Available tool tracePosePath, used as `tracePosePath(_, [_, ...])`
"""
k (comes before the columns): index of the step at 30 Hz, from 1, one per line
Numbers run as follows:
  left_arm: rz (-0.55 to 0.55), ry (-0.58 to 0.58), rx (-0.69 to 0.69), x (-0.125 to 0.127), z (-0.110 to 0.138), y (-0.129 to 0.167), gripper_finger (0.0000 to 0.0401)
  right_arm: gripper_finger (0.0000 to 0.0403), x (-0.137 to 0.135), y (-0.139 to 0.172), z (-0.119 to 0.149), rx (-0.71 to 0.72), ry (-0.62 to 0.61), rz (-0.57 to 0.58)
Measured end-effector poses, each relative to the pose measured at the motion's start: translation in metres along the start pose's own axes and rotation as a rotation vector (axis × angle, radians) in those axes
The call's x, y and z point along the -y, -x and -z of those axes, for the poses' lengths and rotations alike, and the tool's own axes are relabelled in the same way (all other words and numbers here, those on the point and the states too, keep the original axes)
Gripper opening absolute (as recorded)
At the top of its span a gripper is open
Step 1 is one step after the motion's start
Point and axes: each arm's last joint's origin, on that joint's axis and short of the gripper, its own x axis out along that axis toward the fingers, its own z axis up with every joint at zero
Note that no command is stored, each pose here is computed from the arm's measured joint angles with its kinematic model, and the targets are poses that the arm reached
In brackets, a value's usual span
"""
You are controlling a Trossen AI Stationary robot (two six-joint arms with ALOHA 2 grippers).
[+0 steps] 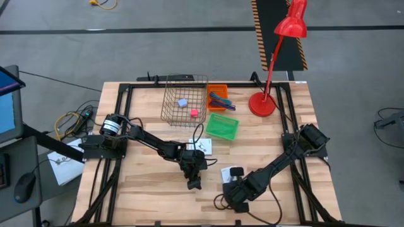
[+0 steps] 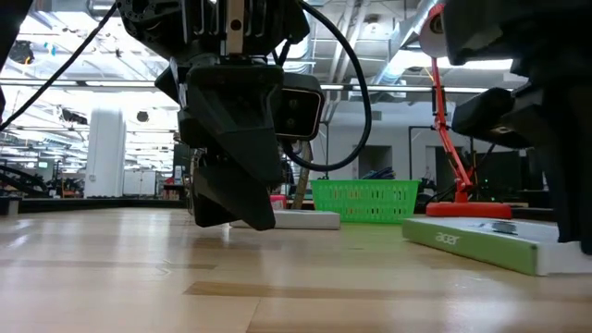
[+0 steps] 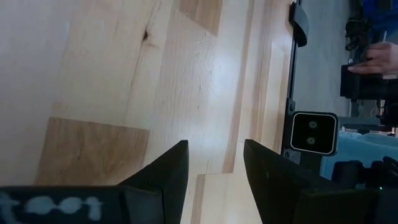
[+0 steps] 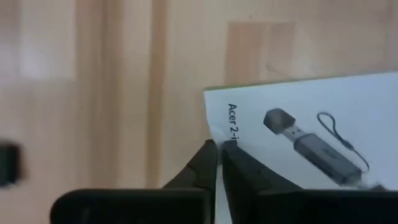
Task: Pick and place items into bin
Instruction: Put the top card reader box into the green basket
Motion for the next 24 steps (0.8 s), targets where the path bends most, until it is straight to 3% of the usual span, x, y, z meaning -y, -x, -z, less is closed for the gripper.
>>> tracePosePath(6, [-0.008, 0.002, 0.000, 0.000, 0.000, 0.000, 0.0143, 0.0003, -0.005, -0.001, -0.004, 0.007, -0.195, -0.098])
tracePosePath(11, [-0.012, 0.002, -0.004, 0.000, 0.002, -0.001, 0.0143, 0.0001, -0.007, -0.002, -0.009, 0.016, -0.276, -0.083])
tracePosePath(17, [-0.020, 0.004, -0.003, 0.000, 0.002, -0.001, 0.0143, 0.0000, -0.003, 0.004, -0.018, 0.050, -0.349, 0.066])
tracePosePath(20, [-0.025, 0.006, -0.003, 0.000, 0.002, -0.001, 0.0143, 0.0001, 0.007, 0.024, -0.017, 0.039, -0.356, 0.203])
tracePosePath(24, [-0.033, 0.001, -0.006, -0.001, 0.003, -0.001, 0.0143, 0.0001, 0.013, 0.064, -0.025, 0.046, -0.381, 0.288])
